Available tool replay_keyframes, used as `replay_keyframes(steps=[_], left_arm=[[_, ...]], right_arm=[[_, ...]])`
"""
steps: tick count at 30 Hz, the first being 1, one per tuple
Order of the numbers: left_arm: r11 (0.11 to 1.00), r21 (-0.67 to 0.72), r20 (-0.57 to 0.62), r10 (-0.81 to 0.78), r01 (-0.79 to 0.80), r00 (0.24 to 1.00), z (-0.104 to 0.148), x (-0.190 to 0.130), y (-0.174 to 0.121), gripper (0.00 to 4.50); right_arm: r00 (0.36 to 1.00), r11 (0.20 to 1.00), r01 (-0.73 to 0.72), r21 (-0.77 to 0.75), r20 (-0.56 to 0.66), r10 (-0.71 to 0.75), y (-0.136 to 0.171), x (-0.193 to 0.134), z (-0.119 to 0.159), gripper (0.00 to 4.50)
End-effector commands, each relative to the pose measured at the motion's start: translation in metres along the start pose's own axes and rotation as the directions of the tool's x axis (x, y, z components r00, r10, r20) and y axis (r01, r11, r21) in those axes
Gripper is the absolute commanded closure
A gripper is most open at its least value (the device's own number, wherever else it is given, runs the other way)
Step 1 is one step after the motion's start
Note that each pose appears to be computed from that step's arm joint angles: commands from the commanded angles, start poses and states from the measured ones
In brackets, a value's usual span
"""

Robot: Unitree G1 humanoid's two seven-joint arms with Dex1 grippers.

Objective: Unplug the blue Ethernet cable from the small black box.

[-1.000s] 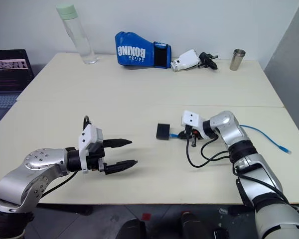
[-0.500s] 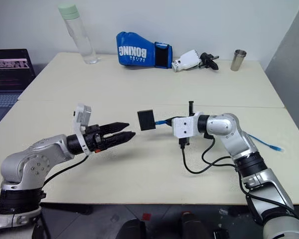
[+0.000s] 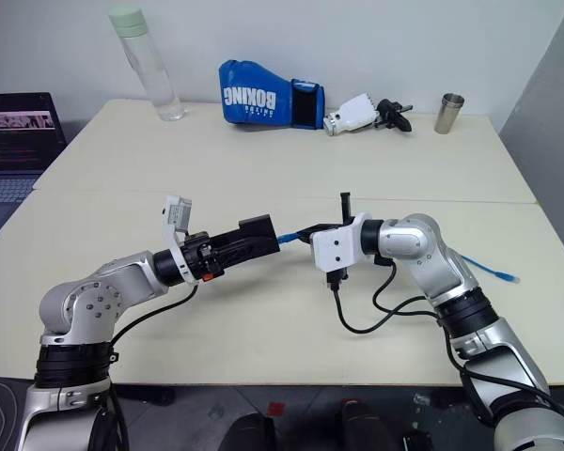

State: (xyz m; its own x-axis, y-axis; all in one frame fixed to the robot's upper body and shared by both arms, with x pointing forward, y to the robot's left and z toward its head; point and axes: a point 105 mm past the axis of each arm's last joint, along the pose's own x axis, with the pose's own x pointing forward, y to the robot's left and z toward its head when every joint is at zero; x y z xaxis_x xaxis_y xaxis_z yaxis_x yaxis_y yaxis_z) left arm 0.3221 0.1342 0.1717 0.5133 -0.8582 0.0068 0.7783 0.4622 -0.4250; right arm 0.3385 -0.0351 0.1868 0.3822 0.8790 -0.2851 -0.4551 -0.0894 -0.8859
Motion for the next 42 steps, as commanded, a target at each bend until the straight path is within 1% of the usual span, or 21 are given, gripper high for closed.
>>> replay_keyframes(steps=[1, 6, 8, 9, 13, 16, 20, 22, 23, 24, 26, 27, 28, 29, 32, 33, 34, 36, 39, 41, 42], left_arm=[[0.999, 0.003, 0.033, -0.038, 0.038, 0.999, 0.010, 0.000, -0.009, 1.42], [0.998, -0.031, 0.044, -0.050, 0.052, 0.998, 0.009, -0.002, -0.011, 2.34], [0.997, -0.049, 0.046, -0.058, 0.060, 0.997, 0.009, -0.002, -0.011, 2.77], [0.996, -0.058, 0.046, -0.063, 0.066, 0.997, 0.008, -0.003, -0.012, 2.89], [0.994, -0.076, 0.044, -0.072, 0.075, 0.996, 0.006, -0.004, -0.014, 3.72], [0.994, -0.081, 0.040, -0.077, 0.080, 0.996, 0.004, -0.004, -0.015, 3.72], [0.993, -0.083, 0.039, -0.081, 0.084, 0.996, 0.004, -0.003, -0.015, 3.72], [0.993, -0.081, 0.038, -0.078, 0.081, 0.996, 0.004, -0.003, -0.014, 3.72], [0.994, -0.078, 0.037, -0.075, 0.078, 0.996, 0.005, -0.003, -0.013, 3.72], [0.995, -0.073, 0.038, -0.071, 0.074, 0.997, 0.006, -0.003, -0.011, 3.72], [0.996, -0.064, 0.039, -0.067, 0.069, 0.997, 0.008, -0.003, -0.010, 3.72], [0.996, -0.055, 0.035, -0.072, 0.074, 0.997, 0.009, -0.003, -0.010, 3.72], [0.996, -0.039, 0.023, -0.079, 0.079, 0.997, 0.010, -0.003, -0.011, 3.72], [0.996, -0.023, 0.009, -0.085, 0.086, 0.996, 0.010, -0.003, -0.011, 3.72], [0.995, 0.014, -0.018, -0.097, 0.098, 0.995, 0.011, -0.002, -0.013, 3.72], [0.994, 0.034, -0.032, -0.099, 0.100, 0.995, 0.011, -0.002, -0.012, 3.72], [0.992, 0.065, -0.057, -0.101, 0.104, 0.993, 0.010, -0.002, -0.012, 3.72], [0.986, 0.114, -0.097, -0.113, 0.124, 0.989, 0.008, -0.001, -0.013, 3.72], [0.953, 0.228, -0.192, -0.159, 0.202, 0.968, 0.005, 0.003, -0.023, 3.72], [0.921, 0.285, -0.233, -0.202, 0.265, 0.951, 0.006, 0.005, -0.033, 3.72], [0.911, 0.295, -0.234, -0.225, 0.289, 0.946, 0.009, 0.006, -0.037, 3.72]], right_arm=[[0.999, 0.999, 0.031, -0.031, 0.043, -0.030, -0.011, -0.002, 0.013, 4.50], [0.998, 0.999, 0.039, -0.024, 0.041, -0.038, -0.013, -0.003, 0.013, 4.50], [0.998, 0.999, 0.045, -0.017, 0.039, -0.044, -0.014, -0.003, 0.012, 4.50], [0.998, 0.999, 0.050, -0.012, 0.038, -0.050, -0.015, -0.003, 0.012, 4.50], [0.998, 0.998, 0.061, 0.014, 0.032, -0.061, -0.016, -0.004, 0.011, 4.50], [0.997, 0.998, 0.063, 0.017, 0.032, -0.064, -0.016, -0.004, 0.011, 4.50], [0.995, 0.997, 0.079, 0.020, 0.061, -0.080, -0.019, -0.005, 0.017, 4.50], [0.995, 0.997, 0.079, 0.006, 0.066, -0.079, -0.019, -0.007, 0.018, 4.04], [0.996, 0.998, 0.067, 0.003, 0.066, -0.068, -0.018, -0.007, 0.018, 4.04], [0.996, 0.998, 0.059, -0.001, 0.068, -0.058, -0.017, -0.009, 0.018, 3.73], [0.996, 0.999, 0.048, -0.003, 0.070, -0.048, -0.015, -0.012, 0.019, 3.37], [0.996, 0.999, 0.049, 0.021, 0.074, -0.050, -0.016, -0.014, 0.020, 3.08], [0.996, 0.998, 0.033, 0.057, 0.075, -0.037, -0.015, -0.017, 0.020, 2.97], [0.997, 0.996, 0.015, 0.090, 0.078, -0.022, -0.014, -0.021, 0.021, 2.64], [0.996, 0.973, -0.043, 0.227, 0.090, 0.023, -0.009, -0.031, 0.023, 1.98], [0.994, 0.957, -0.066, 0.283, 0.098, 0.040, -0.008, -0.033, 0.025, 1.72], [0.992, 0.928, -0.090, 0.362, 0.117, 0.050, -0.007, -0.036, 0.029, 1.64], [0.988, 0.878, -0.122, 0.463, 0.142, 0.062, -0.007, -0.040, 0.034, 1.64], [0.990, 0.807, -0.104, 0.581, 0.138, 0.028, -0.015, -0.037, 0.035, 1.64], [0.980, 0.703, -0.184, 0.687, 0.185, 0.076, -0.011, -0.036, 0.042, 1.64], [0.974, 0.670, -0.216, 0.710, 0.209, 0.092, -0.009, -0.036, 0.046, 1.64]])
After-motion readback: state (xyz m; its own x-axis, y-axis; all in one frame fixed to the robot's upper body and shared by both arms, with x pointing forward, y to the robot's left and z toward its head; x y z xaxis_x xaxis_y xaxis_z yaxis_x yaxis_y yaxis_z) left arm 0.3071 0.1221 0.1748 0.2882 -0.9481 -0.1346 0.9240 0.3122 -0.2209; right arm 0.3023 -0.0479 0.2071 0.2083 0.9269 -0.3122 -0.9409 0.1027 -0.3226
